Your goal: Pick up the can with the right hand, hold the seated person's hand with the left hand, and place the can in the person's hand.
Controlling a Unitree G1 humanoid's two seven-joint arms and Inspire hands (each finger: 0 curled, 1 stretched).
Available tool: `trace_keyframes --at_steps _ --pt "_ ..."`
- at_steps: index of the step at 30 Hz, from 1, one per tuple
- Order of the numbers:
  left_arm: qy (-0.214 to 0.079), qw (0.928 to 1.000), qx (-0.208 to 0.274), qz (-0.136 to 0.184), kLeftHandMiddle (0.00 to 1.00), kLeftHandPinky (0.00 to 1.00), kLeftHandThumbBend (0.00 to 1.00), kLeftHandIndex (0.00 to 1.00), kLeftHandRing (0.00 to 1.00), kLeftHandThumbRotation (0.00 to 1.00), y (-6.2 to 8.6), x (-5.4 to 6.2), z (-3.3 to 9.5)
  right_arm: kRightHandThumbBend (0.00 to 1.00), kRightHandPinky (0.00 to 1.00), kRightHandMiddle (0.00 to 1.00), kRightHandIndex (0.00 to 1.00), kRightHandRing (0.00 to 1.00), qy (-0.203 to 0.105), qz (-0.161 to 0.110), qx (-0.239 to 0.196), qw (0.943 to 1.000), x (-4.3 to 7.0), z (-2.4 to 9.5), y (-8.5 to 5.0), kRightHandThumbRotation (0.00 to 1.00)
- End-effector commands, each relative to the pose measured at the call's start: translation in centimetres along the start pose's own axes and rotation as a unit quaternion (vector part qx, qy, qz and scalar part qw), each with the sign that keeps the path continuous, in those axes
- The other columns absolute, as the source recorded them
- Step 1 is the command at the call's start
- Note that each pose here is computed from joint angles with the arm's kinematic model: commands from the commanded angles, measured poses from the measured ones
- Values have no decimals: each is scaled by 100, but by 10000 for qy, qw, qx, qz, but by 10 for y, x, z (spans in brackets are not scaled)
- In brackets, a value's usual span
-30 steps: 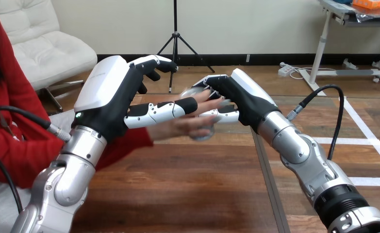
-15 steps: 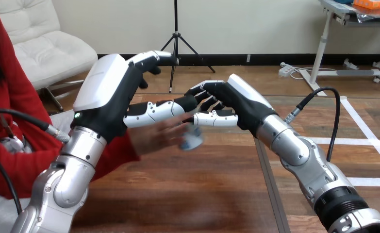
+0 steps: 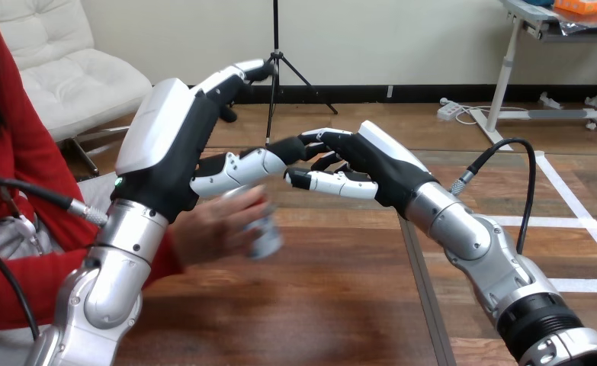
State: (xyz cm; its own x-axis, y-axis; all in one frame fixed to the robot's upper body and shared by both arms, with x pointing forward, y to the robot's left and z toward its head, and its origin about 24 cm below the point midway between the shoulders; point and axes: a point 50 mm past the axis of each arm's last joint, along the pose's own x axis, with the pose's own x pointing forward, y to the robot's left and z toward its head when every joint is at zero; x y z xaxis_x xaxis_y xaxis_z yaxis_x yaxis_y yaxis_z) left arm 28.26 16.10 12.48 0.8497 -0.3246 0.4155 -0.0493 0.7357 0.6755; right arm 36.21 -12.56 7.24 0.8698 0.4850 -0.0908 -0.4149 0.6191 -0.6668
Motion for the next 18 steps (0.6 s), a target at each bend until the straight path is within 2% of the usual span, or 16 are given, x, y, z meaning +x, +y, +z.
trace_keyframes --at_steps 1,7,18 --pt "-34 9979 -576 298 85 65 100 84 81 100 3 0 -3 100 66 87 90 80 -175 -259 1 9995 0 7 -19 89" --pt "-24 9924 -1136 465 86 71 100 86 84 100 0 -5 -6 100 68 89 91 81 -149 -216 30 9996 -3 4 -19 91" --pt "-95 9860 -1542 630 86 75 100 87 84 100 -4 -15 -12 100 70 89 92 83 -83 -191 96 9997 -11 -6 -18 94"
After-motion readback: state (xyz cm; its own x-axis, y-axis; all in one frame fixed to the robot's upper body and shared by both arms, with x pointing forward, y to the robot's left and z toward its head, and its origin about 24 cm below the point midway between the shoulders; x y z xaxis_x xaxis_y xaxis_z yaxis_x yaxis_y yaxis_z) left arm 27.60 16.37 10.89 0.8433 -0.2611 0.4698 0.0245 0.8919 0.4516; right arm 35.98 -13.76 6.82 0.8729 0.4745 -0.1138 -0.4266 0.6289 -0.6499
